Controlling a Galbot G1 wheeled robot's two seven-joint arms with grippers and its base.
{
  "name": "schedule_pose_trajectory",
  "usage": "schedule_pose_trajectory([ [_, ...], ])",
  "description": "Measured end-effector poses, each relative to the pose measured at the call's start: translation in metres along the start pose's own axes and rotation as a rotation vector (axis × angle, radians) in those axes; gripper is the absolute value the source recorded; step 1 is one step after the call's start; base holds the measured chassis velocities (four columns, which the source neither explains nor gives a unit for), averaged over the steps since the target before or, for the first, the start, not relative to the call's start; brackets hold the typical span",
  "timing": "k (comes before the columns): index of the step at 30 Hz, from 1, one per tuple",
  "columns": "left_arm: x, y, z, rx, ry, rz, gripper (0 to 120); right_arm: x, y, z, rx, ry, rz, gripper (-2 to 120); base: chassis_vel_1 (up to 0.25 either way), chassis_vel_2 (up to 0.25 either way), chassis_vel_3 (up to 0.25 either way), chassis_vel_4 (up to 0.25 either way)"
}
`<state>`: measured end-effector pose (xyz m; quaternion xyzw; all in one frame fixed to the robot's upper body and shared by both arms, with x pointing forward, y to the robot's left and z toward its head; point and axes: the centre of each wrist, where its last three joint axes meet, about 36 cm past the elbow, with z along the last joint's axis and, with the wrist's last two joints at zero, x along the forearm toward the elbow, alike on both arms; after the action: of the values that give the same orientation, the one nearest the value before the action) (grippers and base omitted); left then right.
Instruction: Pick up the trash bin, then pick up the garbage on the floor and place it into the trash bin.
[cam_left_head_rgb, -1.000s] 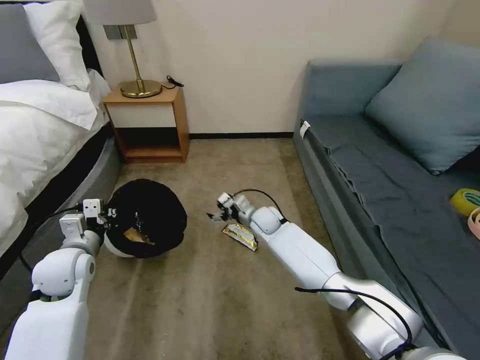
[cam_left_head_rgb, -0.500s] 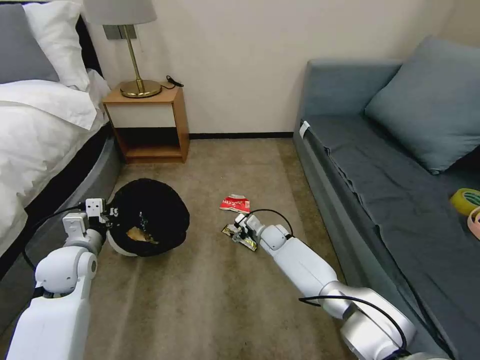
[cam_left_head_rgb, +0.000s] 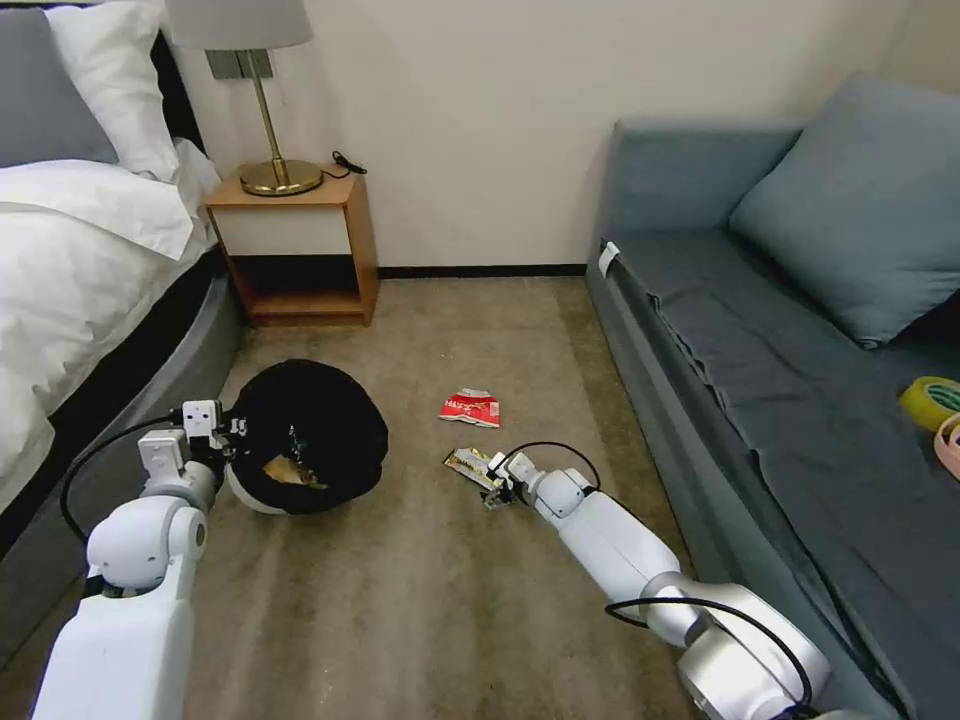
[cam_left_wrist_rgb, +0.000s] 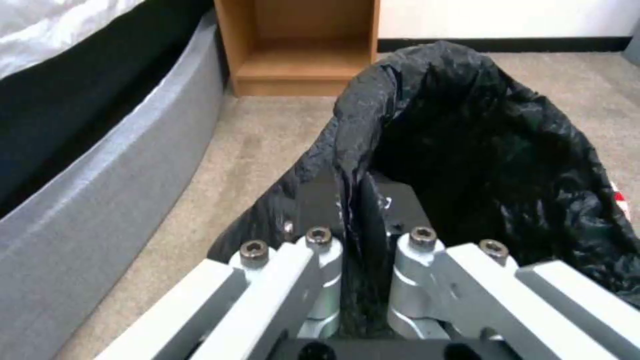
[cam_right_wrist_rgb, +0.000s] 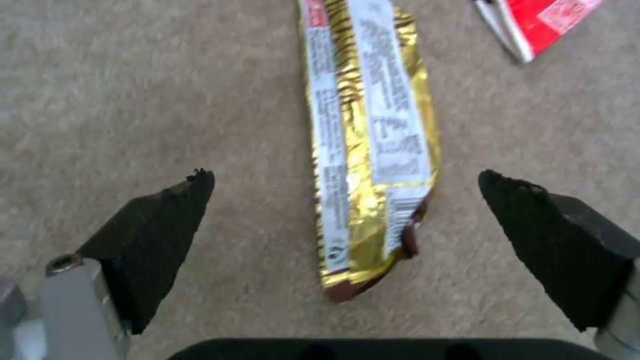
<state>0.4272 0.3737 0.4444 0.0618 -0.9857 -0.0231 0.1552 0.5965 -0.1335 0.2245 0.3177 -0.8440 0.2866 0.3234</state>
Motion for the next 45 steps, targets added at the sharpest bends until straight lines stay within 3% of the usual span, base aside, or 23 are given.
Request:
schedule_pose_trajectory([
  [22, -0.001, -0.002, 0.002, 0.004, -0.005, 0.006, 4, 0.000, -0.004, 0.008, -0.078, 0.052, -0.031, 100, 0.000, 0.000, 0.000, 0.000],
  [33, -0.004, 0.002, -0.001, 0.001, -0.009, 0.000, 4, 0.009, -0.021, -0.003, -0.137, -0.098, -0.021, 100, 0.000, 0.000, 0.000, 0.000],
  [35, -0.003, 0.006, -0.002, 0.001, -0.010, -0.004, 4, 0.018, -0.033, -0.021, -0.196, -0.172, 0.000, 100, 0.000, 0.000, 0.000, 0.000],
  [37, -0.003, 0.006, -0.002, 0.001, -0.010, -0.004, 4, 0.018, -0.033, -0.021, -0.196, -0.172, 0.000, 100, 0.000, 0.000, 0.000, 0.000],
  [41, -0.002, 0.013, -0.005, 0.004, -0.015, -0.014, 4, 0.049, -0.062, -0.058, -0.337, -0.274, 0.014, 100, 0.000, 0.000, 0.000, 0.000],
  [45, -0.001, 0.018, -0.007, 0.004, -0.019, -0.022, 4, 0.068, -0.071, -0.065, -0.425, -0.305, 0.002, 100, 0.000, 0.000, 0.000, 0.000],
])
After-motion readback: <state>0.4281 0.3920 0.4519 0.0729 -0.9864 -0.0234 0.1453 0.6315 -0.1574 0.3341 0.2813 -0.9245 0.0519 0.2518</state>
